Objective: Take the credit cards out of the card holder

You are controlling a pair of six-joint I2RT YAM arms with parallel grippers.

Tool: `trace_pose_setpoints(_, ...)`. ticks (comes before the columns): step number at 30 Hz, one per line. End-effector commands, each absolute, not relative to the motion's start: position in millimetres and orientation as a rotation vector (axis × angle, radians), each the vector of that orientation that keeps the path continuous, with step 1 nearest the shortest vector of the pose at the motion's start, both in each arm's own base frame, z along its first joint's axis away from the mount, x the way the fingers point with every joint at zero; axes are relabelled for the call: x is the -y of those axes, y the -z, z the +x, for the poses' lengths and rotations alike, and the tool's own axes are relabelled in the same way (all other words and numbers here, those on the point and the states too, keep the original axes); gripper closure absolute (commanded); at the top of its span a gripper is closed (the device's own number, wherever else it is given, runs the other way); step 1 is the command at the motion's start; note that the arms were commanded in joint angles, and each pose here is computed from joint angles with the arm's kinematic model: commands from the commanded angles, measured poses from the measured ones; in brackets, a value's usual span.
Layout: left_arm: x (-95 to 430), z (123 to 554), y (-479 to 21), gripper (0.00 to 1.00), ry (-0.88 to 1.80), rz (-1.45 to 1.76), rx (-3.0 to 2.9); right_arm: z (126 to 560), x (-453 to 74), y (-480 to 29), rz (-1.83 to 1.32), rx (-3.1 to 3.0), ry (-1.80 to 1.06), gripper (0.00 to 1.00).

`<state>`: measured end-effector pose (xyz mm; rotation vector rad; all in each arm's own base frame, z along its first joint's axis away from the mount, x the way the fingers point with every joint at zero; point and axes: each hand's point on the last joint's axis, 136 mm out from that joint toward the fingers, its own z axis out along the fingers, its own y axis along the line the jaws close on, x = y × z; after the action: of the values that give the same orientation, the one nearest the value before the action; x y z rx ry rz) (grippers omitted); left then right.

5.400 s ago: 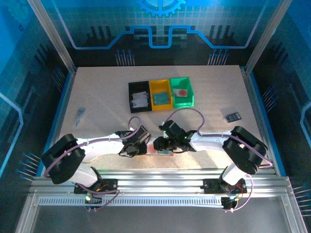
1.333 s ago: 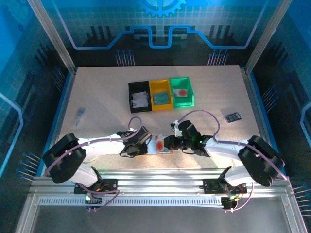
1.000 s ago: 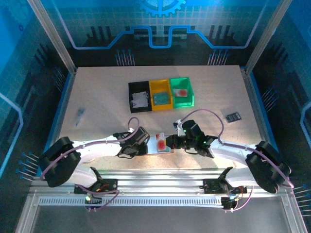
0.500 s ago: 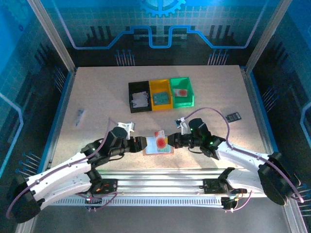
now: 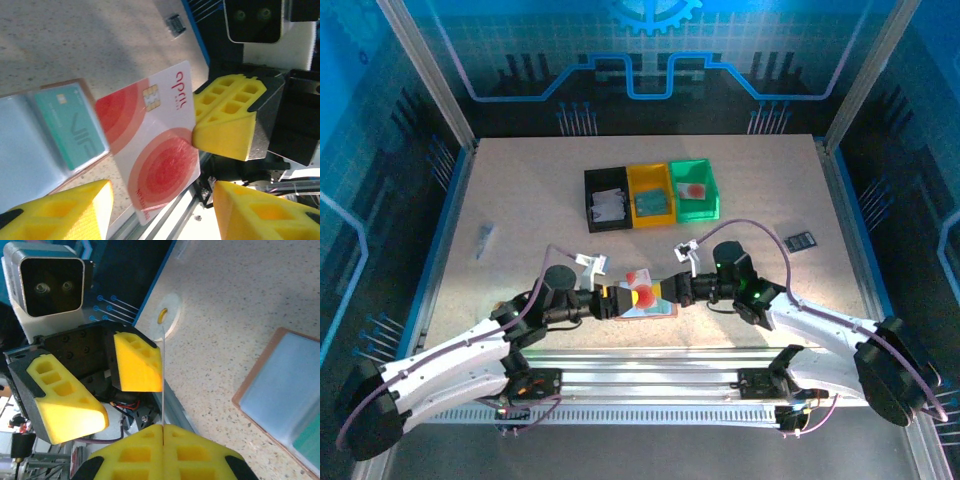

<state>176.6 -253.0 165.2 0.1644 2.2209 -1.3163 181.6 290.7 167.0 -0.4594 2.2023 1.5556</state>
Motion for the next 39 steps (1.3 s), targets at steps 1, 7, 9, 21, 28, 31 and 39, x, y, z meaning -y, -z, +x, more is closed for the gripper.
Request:
trace_pose_setpoints(1,261.1,172.9,-176.9,0.44,1.412,0.201,-2.161,172.4,-297.6,-180.9,-0.532,-2.134,-1.624,1.00)
trace_pose_setpoints(7,261.6,172.7,-178.4,0.47,1.428,0.196,-2.148,169.2,-300.5,-180.1,-0.552,-2.134,-1.625,1.00)
trace_pose_setpoints(9,261.1,172.3,-179.0,0.50,1.433,0.193,-2.143,168.8,-301.1,-177.8,-0.552,-2.142,-1.623,1.00)
trace_pose_setpoints(21,259.8,172.5,-176.6,0.84,1.450,0.165,-2.132,171.2,-302.6,-176.6,-0.540,-2.156,-1.598,1.00)
trace_pose_setpoints(28,260.2,173.8,-176.0,1.00,1.447,0.160,-2.131,172.3,-303.0,-176.5,-0.536,-2.172,-1.562,1.00)
trace_pose_setpoints(31,258.8,175.5,-176.6,1.00,1.442,0.146,-2.121,174.4,-300.8,-178.8,-0.526,-2.174,-1.530,0.94)
trace_pose_setpoints(39,238.2,188.7,-180.1,1.00,1.392,-0.025,-2.032,187.4,-272.4,-191.3,-0.416,-2.148,-1.321,0.31)
